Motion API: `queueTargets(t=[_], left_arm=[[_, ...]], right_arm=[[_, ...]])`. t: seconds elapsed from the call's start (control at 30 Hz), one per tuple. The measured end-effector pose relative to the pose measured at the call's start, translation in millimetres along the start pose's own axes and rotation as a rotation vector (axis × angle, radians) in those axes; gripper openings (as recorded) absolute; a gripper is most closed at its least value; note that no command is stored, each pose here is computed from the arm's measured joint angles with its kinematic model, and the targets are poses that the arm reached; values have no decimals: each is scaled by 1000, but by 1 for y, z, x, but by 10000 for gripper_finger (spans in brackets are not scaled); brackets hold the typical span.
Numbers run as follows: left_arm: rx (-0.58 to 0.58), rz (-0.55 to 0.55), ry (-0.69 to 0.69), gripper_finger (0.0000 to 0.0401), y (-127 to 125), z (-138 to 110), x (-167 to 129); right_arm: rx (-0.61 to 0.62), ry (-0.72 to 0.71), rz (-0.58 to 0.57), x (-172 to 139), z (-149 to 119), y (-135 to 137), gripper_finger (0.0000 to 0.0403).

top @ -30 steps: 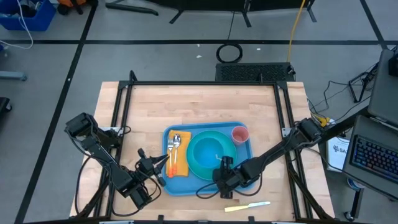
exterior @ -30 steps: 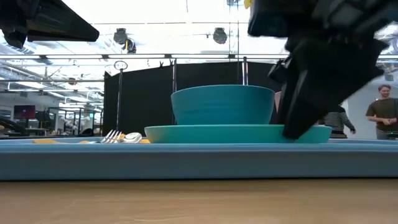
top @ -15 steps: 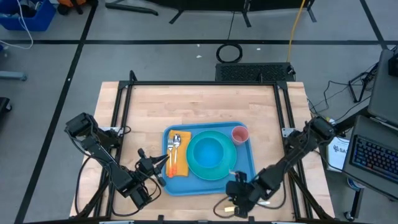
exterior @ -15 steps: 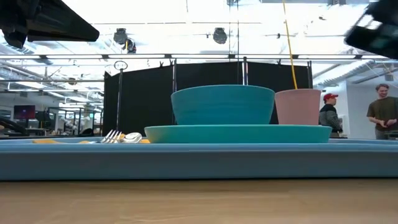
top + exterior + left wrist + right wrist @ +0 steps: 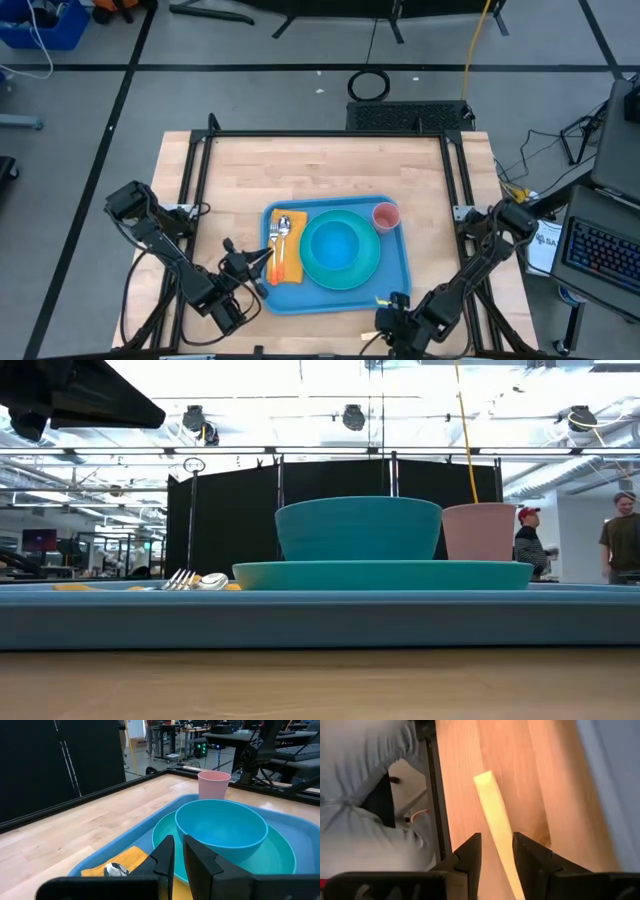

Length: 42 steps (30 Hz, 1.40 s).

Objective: Set up tray
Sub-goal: Put the yellow knife to the right of the orange spoon on the yellow napkin

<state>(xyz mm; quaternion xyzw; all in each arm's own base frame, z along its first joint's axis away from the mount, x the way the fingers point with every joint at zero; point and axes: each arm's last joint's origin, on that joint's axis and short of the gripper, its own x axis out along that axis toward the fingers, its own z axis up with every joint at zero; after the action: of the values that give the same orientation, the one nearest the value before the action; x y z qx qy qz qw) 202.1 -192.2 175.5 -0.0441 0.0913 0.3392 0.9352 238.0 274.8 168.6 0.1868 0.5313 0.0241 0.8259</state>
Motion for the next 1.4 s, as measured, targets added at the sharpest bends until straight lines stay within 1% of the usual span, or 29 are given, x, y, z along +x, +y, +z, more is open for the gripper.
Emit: queueTargets(t=[0.17,0.27,0.43,0.67,0.9,1.1,1.23,1.4], left_arm=[[-1,1,7,44,-2,0,2],[11,-4,14,44,-4,0,2],[35,-14,14,44,-7,1,2],[42,-14,22,44,-7,1,3],[44,-15,29,44,-7,1,3],[44,-16,29,44,-8,1,3],[42,-16,29,44,-8,1,3],[49,-12,39,44,-9,1,7]], right_arm=[[-10,30,-36,14,-8,-2,100],[-11,64,-32,20,-10,-3,100],[-12,79,-27,20,-12,-2,100],[-39,99,-48,24,-18,-4,100],[-58,106,-59,28,-29,-14,100],[-51,111,-35,34,-35,-22,100],[-86,102,-45,35,-36,-23,88],[-156,91,-55,36,-35,-24,58]])
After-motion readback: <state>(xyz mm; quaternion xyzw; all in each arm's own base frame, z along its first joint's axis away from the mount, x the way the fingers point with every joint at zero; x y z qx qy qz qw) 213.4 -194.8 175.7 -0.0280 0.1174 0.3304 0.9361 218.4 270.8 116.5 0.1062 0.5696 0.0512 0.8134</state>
